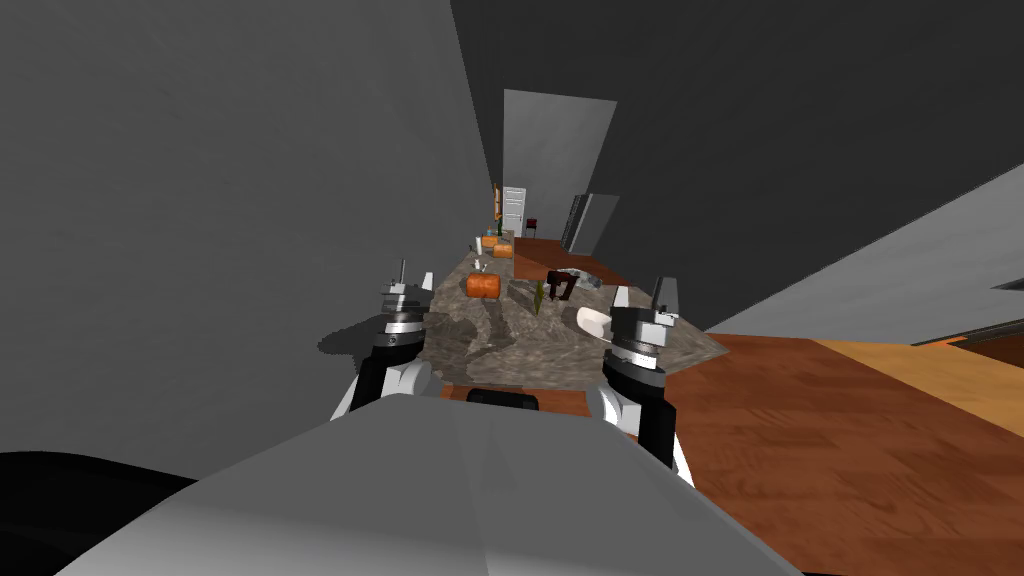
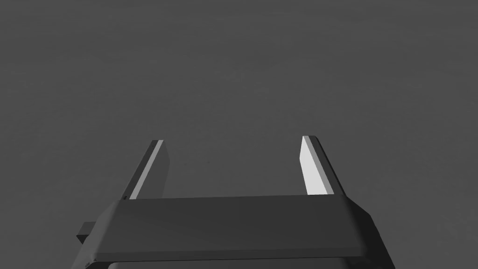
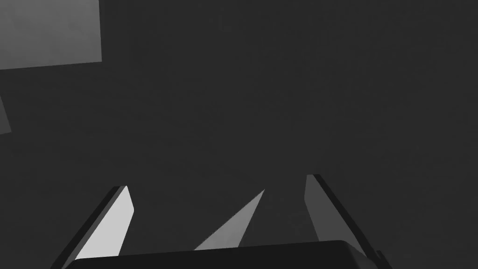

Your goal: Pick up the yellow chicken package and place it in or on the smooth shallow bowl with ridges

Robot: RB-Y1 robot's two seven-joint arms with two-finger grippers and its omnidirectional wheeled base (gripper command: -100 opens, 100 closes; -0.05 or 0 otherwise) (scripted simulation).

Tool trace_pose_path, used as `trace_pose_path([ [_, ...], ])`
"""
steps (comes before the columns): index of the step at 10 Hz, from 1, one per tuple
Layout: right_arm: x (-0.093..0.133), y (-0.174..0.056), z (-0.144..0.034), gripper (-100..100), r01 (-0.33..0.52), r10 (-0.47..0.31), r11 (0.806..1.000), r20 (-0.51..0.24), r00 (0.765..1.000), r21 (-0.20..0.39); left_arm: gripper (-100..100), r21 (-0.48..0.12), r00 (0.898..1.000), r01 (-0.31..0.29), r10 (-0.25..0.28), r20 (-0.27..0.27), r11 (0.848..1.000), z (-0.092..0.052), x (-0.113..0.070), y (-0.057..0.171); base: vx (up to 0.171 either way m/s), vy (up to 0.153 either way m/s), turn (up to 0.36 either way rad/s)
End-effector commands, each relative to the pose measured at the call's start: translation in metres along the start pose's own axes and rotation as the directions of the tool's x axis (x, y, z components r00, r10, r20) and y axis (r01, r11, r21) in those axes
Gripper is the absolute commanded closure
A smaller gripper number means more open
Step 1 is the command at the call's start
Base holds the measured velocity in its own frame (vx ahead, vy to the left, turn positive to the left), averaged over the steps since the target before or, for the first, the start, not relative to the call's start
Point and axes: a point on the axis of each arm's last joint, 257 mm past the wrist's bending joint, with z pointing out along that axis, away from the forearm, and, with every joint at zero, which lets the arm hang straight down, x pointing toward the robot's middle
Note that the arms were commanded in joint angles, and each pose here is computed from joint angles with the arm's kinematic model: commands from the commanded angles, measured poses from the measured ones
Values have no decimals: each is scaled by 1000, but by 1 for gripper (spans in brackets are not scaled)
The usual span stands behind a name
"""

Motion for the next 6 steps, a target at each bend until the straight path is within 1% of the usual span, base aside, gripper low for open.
trace_pose_path([
  [1, 7, -6, 0, -100, -29, 29, 1000, -32, 999, 7, 0, 0, 1000, 0, 0, 0, 1000, 0, 0, 0, 4, -14, 20],
  [2, 11, -10, 0, -100, -49, 50, 999, -45, 998, 13, 0, 0, 1000, 0, 0, 0, 1000, 0, 0, 0, 6, -33, 24],
  [3, 19, -19, -1, -100, -104, 105, 994, -67, 992, 30, 0, 0, 1000, 0, 0, 0, 1000, 0, 0, 0, 14, -43, 44],
  [4, 23, -24, -1, -100, -137, 140, 990, -76, 987, 40, 0, 0, 1000, 0, 0, 0, 1000, 0, 0, 0, 27, -55, 49],
  [6, 33, -36, -1, -100, -213, 218, 975, -88, 972, 64, 0, 0, 1000, 0, 0, 0, 1000, 0, 0, 0, 37, -53, 40],
])
